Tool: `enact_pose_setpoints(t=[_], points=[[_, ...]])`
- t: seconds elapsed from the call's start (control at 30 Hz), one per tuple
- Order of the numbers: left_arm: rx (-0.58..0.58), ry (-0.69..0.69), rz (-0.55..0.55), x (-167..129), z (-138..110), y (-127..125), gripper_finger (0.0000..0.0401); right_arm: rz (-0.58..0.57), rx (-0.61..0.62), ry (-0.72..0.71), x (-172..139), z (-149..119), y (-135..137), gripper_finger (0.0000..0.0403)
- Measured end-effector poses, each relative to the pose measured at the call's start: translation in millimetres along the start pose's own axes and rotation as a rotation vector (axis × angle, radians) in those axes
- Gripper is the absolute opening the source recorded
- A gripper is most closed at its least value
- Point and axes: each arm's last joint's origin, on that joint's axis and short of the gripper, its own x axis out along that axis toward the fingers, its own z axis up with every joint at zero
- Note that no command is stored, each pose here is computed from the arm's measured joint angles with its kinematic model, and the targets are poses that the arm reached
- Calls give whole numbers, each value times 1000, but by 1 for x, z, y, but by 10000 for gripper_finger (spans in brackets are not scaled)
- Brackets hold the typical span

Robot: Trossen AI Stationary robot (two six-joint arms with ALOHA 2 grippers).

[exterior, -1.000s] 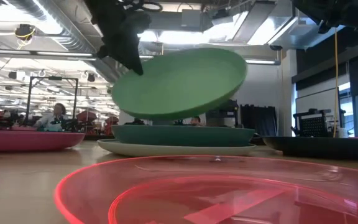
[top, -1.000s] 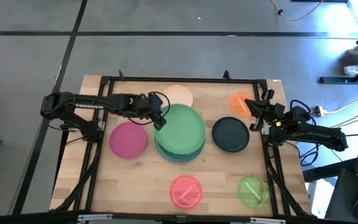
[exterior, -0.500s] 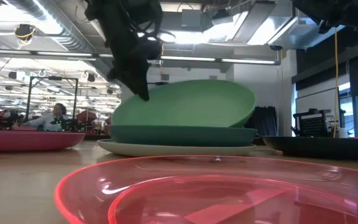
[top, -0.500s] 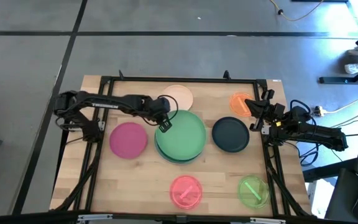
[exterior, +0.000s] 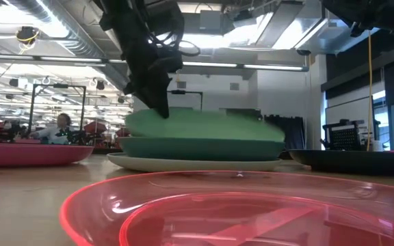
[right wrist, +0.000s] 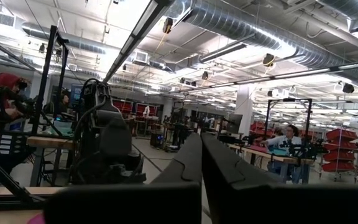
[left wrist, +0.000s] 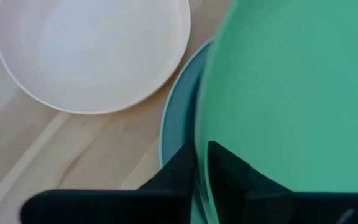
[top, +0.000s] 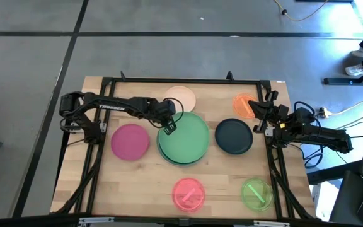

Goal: Stack plastic plates
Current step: Stack the green plate on top of the dark green plate, then stack the black plate on top of the green plate

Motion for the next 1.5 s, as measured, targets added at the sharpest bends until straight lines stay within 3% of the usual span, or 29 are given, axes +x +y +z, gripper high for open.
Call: enact_pose_setpoints(t=[0.23, 0.47, 0.53, 0.67, 0.73, 0.9, 1.07, 1.17, 1.3, 1.5], points=[[29, -7, 5, -1, -1, -3, 112, 1, -1, 3, 0, 0, 0, 1], [207, -221, 125, -15, -11, -44, 129, 12, -6, 48, 2, -5, 2, 1], [267, -292, 77, -16, -16, -57, 127, 20, -11, 81, 6, -9, 3, 1], [390, -413, -184, -17, -35, -79, 119, 45, -15, 185, 20, -12, 6, 1], [407, -479, -273, -19, -47, -76, 115, 60, -9, 252, 28, -13, 8, 1], [359, -681, -384, -15, -79, -61, 104, 87, 18, 409, 47, -26, 14, 1], [231, -886, -500, -19, -98, -47, 96, 112, 47, 561, 58, -47, 21, 1], [212, -894, -618, -24, -108, -54, 94, 150, 92, 626, 64, -50, 25, 1], [275, -892, -644, -30, -121, -68, 94, 223, 143, 778, 67, -49, 34, 1], [293, -943, -572, -37, -122, -77, 94, 284, 158, 919, 65, -45, 47, 1]])
